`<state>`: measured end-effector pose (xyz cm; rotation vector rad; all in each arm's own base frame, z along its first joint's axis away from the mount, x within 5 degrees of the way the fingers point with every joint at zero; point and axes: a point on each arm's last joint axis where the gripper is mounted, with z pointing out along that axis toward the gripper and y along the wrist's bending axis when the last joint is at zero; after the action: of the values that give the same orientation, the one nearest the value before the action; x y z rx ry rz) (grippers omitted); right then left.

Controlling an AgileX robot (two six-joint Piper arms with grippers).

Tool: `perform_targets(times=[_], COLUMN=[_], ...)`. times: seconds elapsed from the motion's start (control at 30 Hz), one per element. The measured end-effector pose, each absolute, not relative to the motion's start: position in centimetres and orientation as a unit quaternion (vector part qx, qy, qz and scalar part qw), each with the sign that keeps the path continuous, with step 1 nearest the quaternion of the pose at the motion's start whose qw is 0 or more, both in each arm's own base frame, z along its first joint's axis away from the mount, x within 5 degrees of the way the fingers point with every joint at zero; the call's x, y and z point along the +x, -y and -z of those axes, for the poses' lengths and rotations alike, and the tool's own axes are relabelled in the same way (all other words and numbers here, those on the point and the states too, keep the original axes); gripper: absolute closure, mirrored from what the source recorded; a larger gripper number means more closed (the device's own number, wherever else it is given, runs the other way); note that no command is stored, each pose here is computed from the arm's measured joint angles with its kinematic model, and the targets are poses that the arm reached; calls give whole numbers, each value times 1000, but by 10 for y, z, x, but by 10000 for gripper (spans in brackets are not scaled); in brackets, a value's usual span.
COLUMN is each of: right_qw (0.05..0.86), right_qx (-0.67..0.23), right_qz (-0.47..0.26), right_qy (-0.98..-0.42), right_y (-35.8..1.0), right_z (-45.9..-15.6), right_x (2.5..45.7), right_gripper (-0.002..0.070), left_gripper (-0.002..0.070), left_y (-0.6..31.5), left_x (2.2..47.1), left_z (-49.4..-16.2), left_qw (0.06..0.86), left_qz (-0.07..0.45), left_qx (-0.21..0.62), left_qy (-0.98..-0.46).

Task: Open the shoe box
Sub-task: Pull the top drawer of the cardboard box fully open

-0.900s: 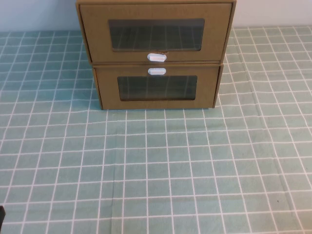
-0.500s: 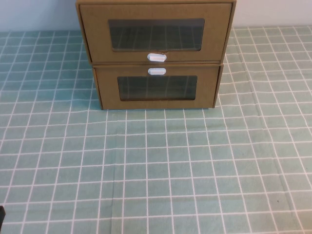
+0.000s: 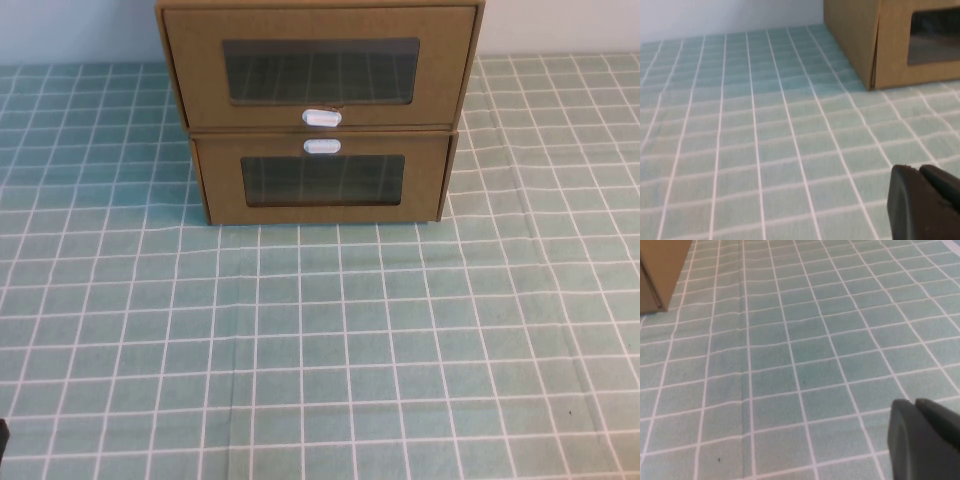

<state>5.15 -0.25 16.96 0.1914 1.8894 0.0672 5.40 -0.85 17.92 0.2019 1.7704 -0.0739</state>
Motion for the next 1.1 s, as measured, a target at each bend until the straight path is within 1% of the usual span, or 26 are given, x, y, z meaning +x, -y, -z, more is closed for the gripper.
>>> perform_targets(times=[0.13, 0.2, 0.27, 0.4, 0.5, 0.6, 0.67, 0.77, 0.87, 0.93, 1.0, 1.07, 1.1], right_qw=[608, 633, 670, 762, 835, 896, 923, 947, 962, 965, 968, 973, 975], right_qx=[80, 78, 76, 67, 58, 48, 42, 36, 32, 31, 27, 22, 21], right_qz=[-30, -31, -32, -35, -38, -39, -40, -41, -41, -44, -54, -69, -80], right_qy=[-789, -770, -737, -643, -546, -440, -380, -316, -268, -256, -243, -219, -207], right_y=[3, 3, 3, 3, 3, 3, 2, 2, 2, 2, 0, -1, -2], right_z=[-175, -181, -190, -214, -235, -254, -263, -272, -277, -279, -286, -300, -308], right_x=[53, 55, 56, 55, 49, 38, 30, 20, 13, 11, 7, 1, -3], right_gripper=[689, 689, 689, 689, 689, 689, 689, 689, 689, 689, 689, 689, 689], left_gripper=[680, 680, 680, 680, 680, 680, 680, 680, 680, 680, 680, 680, 680], left_y=[9, 9, 10, 10, 10, 10, 10, 10, 10, 10, 9, 8, 8], left_x=[55, 56, 56, 55, 51, 46, 45, 45, 44, 41, 36, 27, 24], left_z=[-186, -191, -197, -213, -229, -238, -241, -241, -243, -247, -254, -264, -268], left_qw=[655, 677, 702, 760, 812, 843, 852, 854, 860, 871, 889, 915, 923], left_qz=[35, 38, 44, 64, 81, 88, 89, 89, 91, 104, 131, 160, 172], left_qx=[87, 85, 79, 64, 54, 51, 50, 50, 49, 43, 30, 21, 18], left_qy=[-750, -730, -706, -644, -575, -528, -514, -510, -499, -478, -438, -370, -344])
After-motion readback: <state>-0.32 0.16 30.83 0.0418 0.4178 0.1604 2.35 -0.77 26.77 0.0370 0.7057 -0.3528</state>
